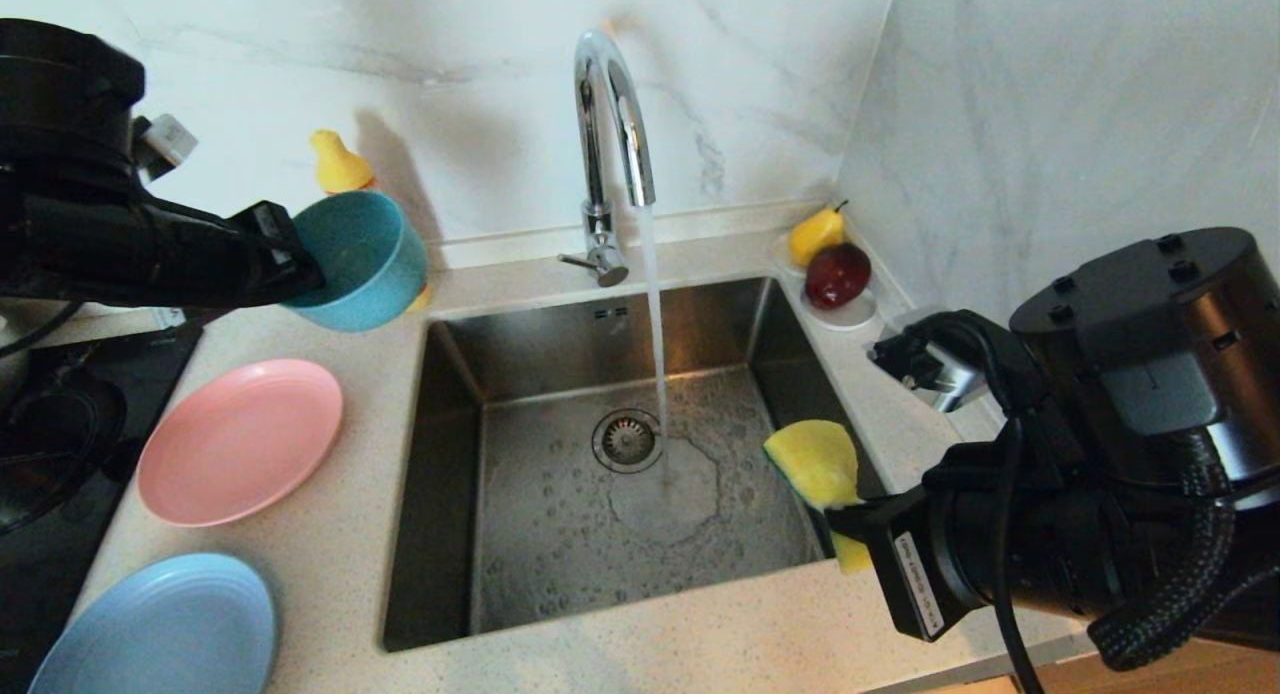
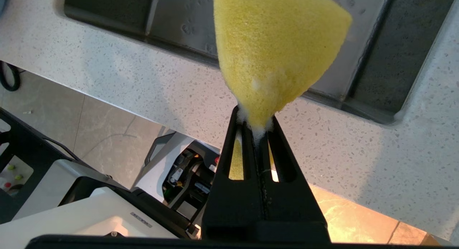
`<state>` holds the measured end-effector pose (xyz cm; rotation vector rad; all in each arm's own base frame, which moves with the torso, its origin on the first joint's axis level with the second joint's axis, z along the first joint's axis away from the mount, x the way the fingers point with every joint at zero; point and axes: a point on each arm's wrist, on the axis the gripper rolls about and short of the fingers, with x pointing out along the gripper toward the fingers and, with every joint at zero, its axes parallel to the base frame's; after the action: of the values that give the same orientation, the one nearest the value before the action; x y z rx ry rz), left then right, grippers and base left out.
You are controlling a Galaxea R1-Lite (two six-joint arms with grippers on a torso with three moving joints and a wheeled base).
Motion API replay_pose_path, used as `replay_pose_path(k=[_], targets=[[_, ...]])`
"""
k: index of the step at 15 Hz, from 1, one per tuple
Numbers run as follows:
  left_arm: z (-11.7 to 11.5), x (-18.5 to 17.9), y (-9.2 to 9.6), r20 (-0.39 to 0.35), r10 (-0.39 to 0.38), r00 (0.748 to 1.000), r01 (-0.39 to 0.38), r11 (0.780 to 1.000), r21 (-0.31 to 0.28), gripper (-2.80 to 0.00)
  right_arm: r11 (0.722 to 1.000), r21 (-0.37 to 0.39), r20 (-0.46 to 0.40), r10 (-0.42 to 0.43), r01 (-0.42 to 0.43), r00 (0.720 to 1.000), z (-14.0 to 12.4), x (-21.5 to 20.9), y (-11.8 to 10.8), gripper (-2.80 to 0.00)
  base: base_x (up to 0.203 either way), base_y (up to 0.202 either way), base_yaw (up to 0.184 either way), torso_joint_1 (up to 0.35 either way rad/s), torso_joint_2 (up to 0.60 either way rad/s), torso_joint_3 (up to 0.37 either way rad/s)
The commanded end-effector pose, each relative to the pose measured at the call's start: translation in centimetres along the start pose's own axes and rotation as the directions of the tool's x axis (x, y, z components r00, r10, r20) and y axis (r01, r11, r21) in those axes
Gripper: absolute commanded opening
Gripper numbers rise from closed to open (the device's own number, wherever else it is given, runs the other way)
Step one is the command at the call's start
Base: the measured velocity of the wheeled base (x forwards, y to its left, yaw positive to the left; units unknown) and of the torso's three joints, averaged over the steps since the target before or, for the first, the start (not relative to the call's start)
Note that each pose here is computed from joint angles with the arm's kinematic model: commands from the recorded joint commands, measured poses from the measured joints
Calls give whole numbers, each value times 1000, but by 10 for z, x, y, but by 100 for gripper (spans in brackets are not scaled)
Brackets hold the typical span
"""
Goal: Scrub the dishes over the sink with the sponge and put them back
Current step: Wash the bowl
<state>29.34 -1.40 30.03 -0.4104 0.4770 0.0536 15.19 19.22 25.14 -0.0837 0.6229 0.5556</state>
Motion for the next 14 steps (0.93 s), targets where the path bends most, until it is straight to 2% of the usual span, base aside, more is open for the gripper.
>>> replay_pose_path(k=[1, 4, 8, 14], targets=[[-20, 16, -25, -72, -35, 997, 38, 999, 31, -280, 1000, 9, -3, -11, 11, 1000, 0, 2, -3, -280, 0, 0, 0, 0, 0, 0], [-43, 40, -45, -130, -15, 991, 24, 997, 71, -280, 1000, 12, 2, -12, 12, 1000, 1, 2, -4, -280, 0, 0, 0, 0, 0, 0], [-71, 61, -74, -187, -30, 982, 46, 996, 81, -280, 1000, 14, -4, -16, 16, 1000, 1, 4, -5, -280, 0, 0, 0, 0, 0, 0], [-104, 96, -108, -166, -33, 986, 45, 997, 68, -280, 999, 22, -1, -28, 28, 1000, 2, 5, -8, -280, 0, 0, 0, 0, 0, 0]])
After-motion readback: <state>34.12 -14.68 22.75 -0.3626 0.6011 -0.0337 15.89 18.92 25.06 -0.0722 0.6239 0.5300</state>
